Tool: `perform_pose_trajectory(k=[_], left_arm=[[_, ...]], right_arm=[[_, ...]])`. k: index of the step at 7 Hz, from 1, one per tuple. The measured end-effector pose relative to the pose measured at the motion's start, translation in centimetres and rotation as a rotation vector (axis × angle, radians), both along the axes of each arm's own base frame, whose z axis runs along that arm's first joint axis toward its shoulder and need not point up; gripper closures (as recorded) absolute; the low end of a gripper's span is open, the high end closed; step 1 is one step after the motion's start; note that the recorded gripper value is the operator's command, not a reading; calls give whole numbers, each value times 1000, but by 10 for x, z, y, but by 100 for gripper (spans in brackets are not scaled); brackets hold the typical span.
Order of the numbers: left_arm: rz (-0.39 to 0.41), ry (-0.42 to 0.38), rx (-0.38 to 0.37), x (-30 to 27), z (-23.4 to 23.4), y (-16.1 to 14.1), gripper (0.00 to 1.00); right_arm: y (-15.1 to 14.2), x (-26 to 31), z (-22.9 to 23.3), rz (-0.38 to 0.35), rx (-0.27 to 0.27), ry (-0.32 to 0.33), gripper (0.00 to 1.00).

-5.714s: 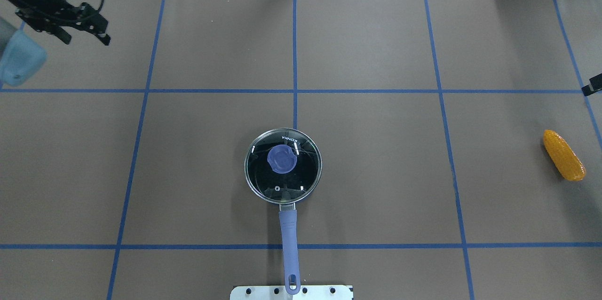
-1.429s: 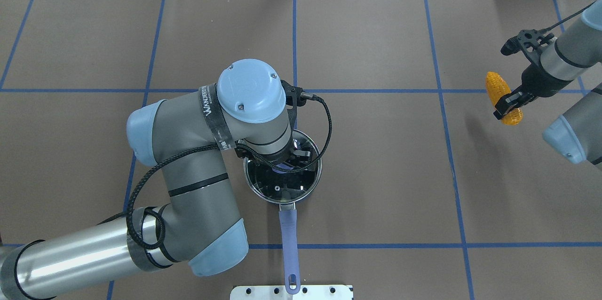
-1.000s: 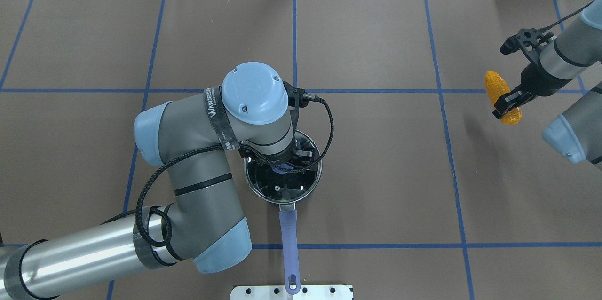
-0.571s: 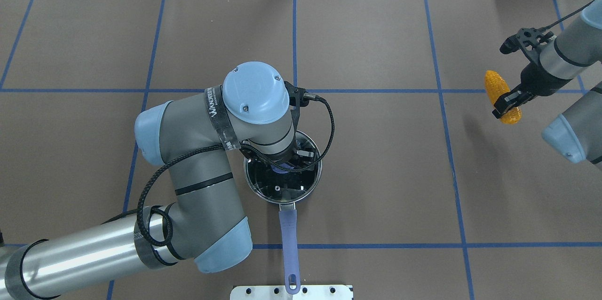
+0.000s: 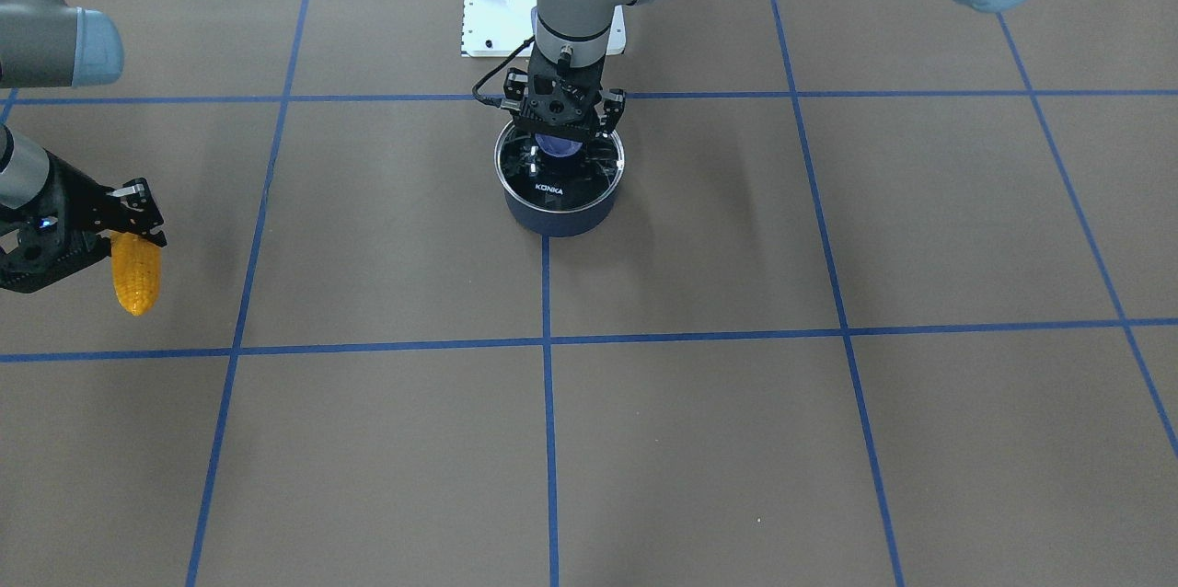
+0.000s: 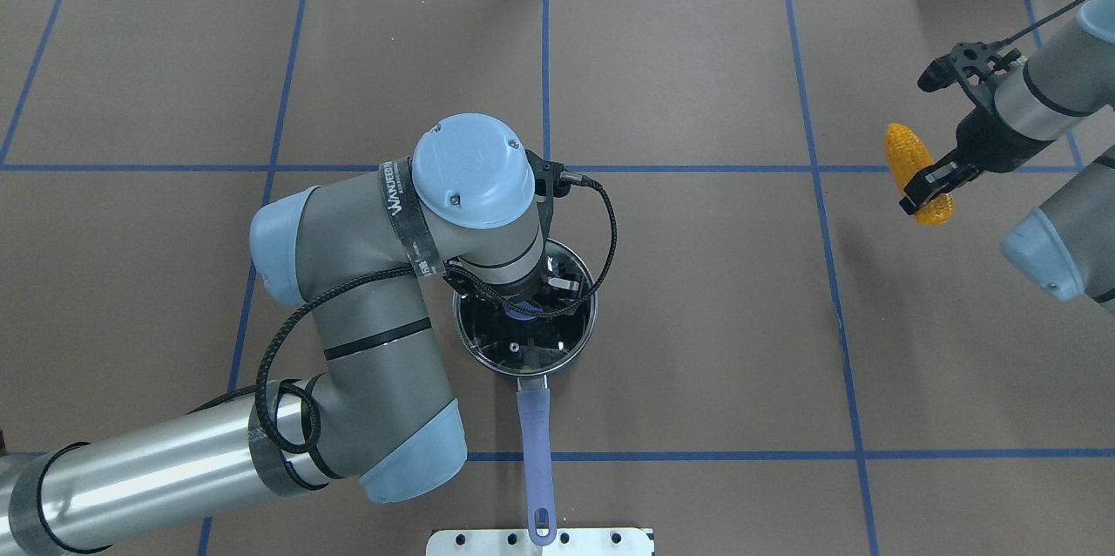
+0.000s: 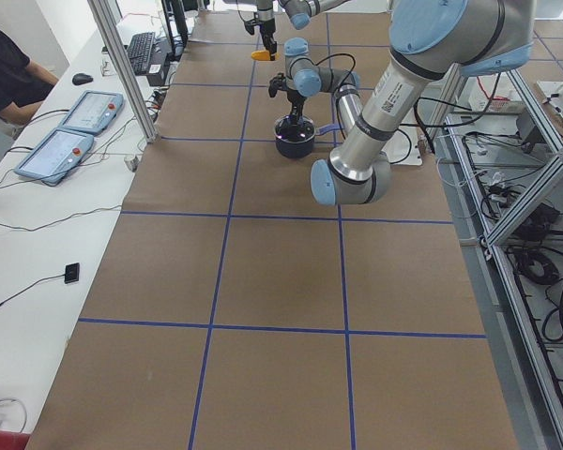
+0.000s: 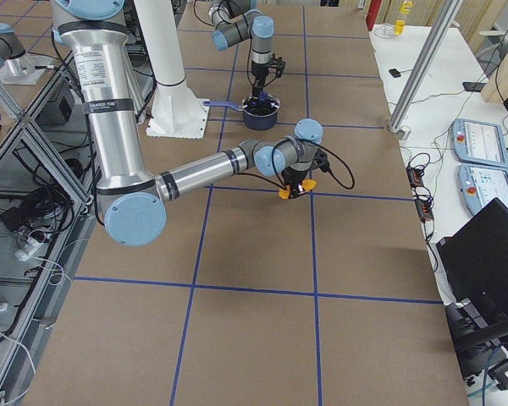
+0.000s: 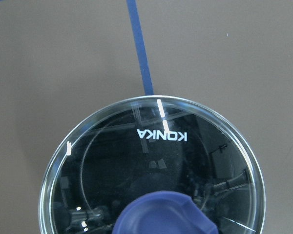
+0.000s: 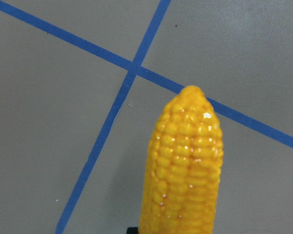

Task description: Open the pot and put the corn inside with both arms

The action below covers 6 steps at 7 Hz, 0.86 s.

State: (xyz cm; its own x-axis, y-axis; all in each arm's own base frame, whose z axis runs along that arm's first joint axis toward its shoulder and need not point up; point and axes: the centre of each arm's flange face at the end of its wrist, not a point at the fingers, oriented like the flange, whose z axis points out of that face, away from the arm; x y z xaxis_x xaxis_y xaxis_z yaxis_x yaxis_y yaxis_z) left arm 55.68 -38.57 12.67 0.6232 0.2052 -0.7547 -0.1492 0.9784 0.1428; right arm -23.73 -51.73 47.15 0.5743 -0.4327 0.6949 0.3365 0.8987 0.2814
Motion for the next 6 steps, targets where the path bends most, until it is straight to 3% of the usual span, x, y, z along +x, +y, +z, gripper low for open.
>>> perform_pose_trajectory(k=[3,6], left_arm=[[-50,46,22,-49,-15,-27,37],[-23,43,57,-124,30,-75,37]], right_arm=[[-1,-65,-69,39,-63,-54,85],[33,-174,-189,71,-153,-136,84]])
